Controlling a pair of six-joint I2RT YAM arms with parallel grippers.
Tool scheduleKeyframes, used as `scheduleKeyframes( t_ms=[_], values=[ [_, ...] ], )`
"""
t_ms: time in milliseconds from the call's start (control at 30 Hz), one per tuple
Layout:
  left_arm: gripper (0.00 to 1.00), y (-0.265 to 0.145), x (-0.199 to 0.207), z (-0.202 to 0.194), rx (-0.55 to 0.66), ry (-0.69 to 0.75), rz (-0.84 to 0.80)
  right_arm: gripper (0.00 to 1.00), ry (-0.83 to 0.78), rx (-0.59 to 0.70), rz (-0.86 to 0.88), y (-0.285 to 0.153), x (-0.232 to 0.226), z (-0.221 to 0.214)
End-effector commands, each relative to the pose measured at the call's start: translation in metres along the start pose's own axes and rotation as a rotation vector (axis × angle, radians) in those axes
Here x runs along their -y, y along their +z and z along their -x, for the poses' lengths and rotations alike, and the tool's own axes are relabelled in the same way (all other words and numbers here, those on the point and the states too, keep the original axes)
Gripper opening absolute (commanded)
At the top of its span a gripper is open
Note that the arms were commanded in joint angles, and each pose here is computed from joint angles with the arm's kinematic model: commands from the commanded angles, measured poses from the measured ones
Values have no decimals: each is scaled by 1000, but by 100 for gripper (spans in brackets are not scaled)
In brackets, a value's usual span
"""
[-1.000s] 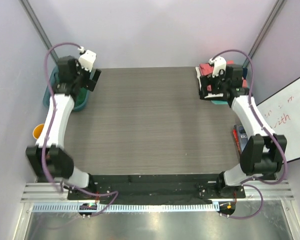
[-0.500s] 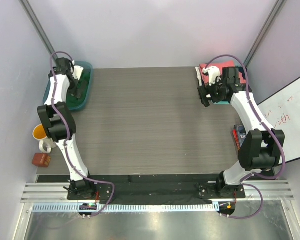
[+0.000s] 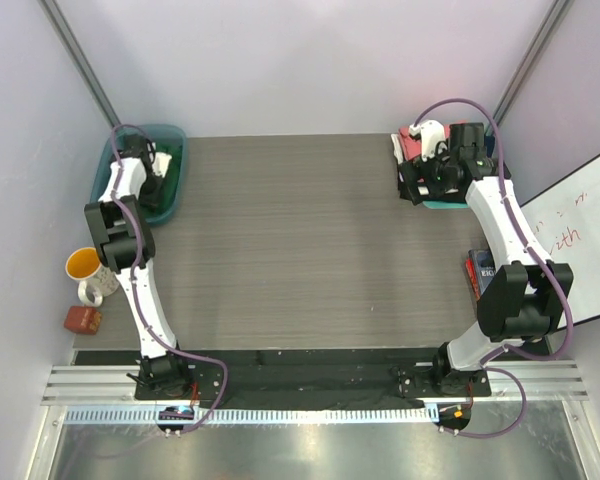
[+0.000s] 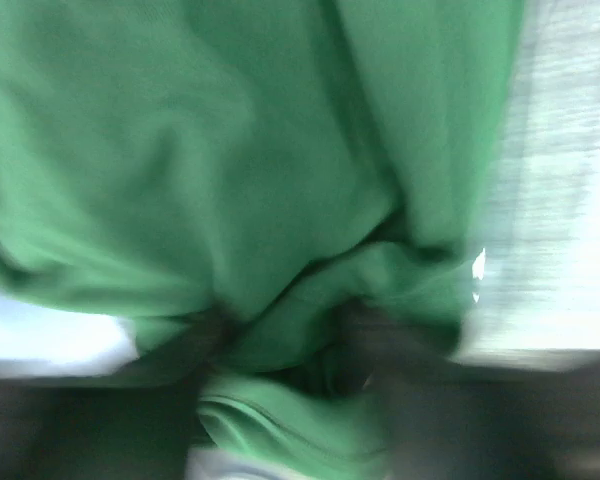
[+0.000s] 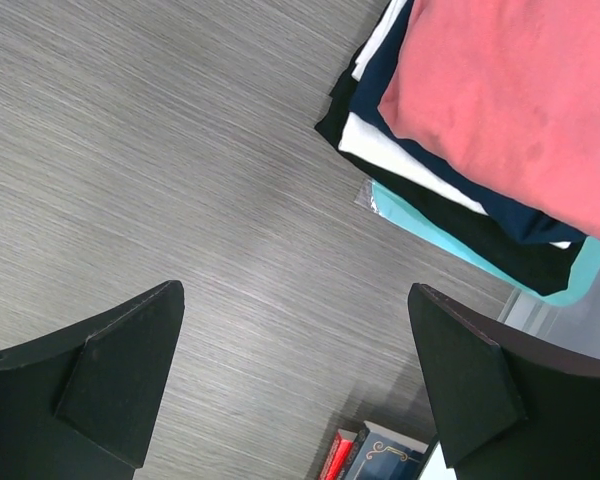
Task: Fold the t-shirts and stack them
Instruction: Grab crumpled tshirt from bin with the left arm, then move the tshirt to the center of the board
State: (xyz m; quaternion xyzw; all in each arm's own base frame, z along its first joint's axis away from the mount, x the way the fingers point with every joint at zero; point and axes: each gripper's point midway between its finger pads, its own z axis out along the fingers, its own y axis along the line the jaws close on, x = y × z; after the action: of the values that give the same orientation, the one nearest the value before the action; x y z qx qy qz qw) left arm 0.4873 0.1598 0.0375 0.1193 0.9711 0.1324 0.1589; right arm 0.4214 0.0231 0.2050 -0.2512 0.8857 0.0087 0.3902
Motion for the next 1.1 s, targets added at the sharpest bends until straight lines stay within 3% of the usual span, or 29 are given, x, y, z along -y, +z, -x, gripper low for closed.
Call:
scheduleKeyframes(
  t_ms=[0,33,167,267,467,700,800,1000,1067],
  values=[
    [15,1,-14,6,5,-50,9,99,22,50,-40,-18,7,20],
    [0,0,-15,7,8,-53,10,99,25,57,-43,-19,7,22],
    [0,-24,-21,22,108,-92,30,99,21,52,-56,-22,8,19],
    [0,-68,-36,45,236,-149,82,99,13,40,-63,-24,9,14],
    [0,-195,-64,95,583,-193,243,99,0,29,-57,-24,6,8],
    [0,-304,-51,126,810,-128,317,98,-4,28,-43,-24,0,4],
    [0,-346,-13,141,918,-23,215,98,-12,44,-50,-25,0,7],
    [0,-394,161,129,963,362,-217,96,-28,125,-61,-31,-8,27],
    [0,-403,198,120,968,428,-308,96,-31,143,-51,-31,-16,32]
  ],
)
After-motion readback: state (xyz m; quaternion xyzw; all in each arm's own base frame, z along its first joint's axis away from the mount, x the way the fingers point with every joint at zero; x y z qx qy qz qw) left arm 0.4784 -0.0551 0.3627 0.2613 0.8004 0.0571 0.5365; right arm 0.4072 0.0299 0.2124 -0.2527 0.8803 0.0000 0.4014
